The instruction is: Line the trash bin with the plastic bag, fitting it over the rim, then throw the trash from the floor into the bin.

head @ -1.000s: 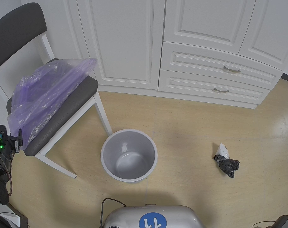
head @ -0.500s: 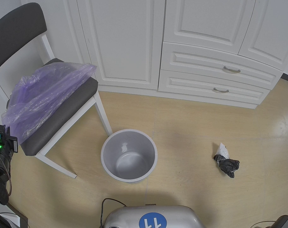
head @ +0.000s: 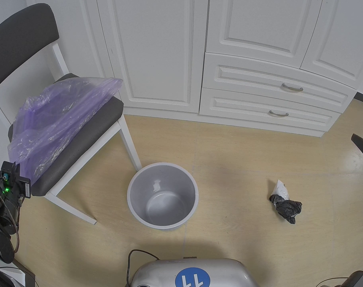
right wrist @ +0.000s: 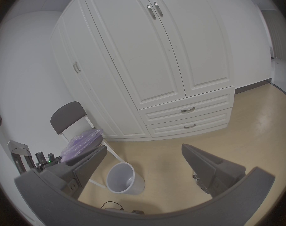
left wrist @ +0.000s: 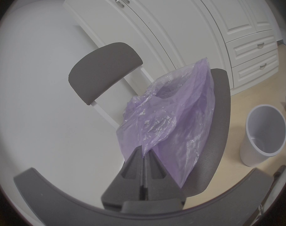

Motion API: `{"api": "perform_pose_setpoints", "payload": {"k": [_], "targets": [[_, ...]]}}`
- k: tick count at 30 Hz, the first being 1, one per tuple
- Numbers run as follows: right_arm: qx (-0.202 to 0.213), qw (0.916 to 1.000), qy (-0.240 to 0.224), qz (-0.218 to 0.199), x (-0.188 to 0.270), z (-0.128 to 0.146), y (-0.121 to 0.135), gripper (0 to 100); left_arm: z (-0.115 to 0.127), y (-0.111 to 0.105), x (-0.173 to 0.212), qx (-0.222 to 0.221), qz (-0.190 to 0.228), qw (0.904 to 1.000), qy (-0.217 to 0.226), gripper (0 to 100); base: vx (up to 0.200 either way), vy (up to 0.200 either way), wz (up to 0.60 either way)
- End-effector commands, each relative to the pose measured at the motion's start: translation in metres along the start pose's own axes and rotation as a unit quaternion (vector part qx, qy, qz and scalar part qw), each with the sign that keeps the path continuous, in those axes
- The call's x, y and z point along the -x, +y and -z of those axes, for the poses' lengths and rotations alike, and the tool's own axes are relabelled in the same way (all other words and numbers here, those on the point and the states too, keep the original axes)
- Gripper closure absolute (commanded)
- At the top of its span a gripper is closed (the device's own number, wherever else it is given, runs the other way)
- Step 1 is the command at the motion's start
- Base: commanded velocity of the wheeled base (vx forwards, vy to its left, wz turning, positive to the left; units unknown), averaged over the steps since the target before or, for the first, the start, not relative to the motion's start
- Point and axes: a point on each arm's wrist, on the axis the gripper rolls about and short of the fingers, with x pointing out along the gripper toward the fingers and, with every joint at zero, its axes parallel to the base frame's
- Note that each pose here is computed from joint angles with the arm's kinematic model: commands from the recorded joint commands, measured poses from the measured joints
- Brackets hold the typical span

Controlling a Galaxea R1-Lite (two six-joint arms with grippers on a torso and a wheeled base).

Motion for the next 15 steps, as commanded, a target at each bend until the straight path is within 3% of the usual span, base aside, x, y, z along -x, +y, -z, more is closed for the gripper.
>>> {"api": "perform_pose_setpoints", "payload": {"k": [1, 9, 15], "targets": [[-0.001, 1.0000, -0.002, 0.000, -0.001, -0.002, 0.000, 0, -0.001, -0.003, 0.000, 0.000, 0.008, 1.0000, -0.002, 100, 0.000, 0.000, 0.00], [-0.005, 0.9999, -0.013, 0.000, 0.003, -0.005, 0.001, 0, -0.004, -0.010, 0.007, -0.001, 0.029, 0.9995, -0.012, 100, 0.000, 0.000, 0.00], [0.005, 0.9992, -0.040, -0.004, 0.013, -0.013, 0.004, 0, -0.020, -0.011, 0.028, 0.004, 0.051, 0.9966, -0.066, 100, 0.000, 0.000, 0.00]]}}
